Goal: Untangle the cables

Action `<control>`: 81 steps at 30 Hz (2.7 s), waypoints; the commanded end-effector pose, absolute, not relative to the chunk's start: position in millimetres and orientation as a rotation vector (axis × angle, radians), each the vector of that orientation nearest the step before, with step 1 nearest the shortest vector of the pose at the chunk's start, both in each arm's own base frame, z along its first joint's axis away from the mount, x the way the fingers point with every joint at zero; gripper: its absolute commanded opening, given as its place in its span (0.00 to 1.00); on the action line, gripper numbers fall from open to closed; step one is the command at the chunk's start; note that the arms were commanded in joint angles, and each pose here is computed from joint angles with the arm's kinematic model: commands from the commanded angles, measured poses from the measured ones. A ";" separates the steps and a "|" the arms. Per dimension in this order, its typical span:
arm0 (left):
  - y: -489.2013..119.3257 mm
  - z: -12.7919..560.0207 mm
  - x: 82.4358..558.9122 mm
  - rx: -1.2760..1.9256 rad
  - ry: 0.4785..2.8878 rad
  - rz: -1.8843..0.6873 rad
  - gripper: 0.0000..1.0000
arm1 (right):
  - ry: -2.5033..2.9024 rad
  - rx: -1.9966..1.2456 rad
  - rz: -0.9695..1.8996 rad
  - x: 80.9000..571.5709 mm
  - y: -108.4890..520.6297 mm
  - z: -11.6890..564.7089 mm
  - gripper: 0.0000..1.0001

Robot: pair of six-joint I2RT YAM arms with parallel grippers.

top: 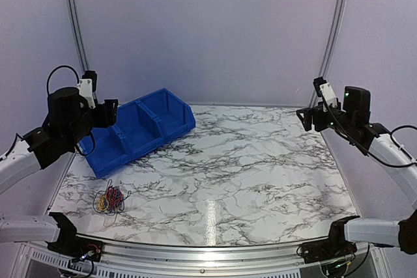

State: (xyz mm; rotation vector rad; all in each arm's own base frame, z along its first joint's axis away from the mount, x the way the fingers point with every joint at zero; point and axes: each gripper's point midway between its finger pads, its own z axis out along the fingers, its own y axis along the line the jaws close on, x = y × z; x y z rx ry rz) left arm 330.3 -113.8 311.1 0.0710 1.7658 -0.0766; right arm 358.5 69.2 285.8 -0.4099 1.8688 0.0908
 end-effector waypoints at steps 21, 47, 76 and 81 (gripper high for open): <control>-232.6 171.3 197.7 0.307 2.374 -0.150 0.78 | 1.870 -0.795 0.352 337.2 149.1 207.3 0.99; -107.7 67.8 186.8 -0.333 2.444 0.090 0.98 | 1.830 -0.990 0.349 322.8 181.5 189.9 0.98; -361.0 93.0 216.1 0.558 2.370 -0.527 0.86 | 1.825 -1.056 0.384 313.4 186.2 178.4 0.98; -345.6 114.3 234.2 0.595 2.315 -0.419 0.94 | 1.751 -1.252 0.571 279.7 215.2 169.4 0.85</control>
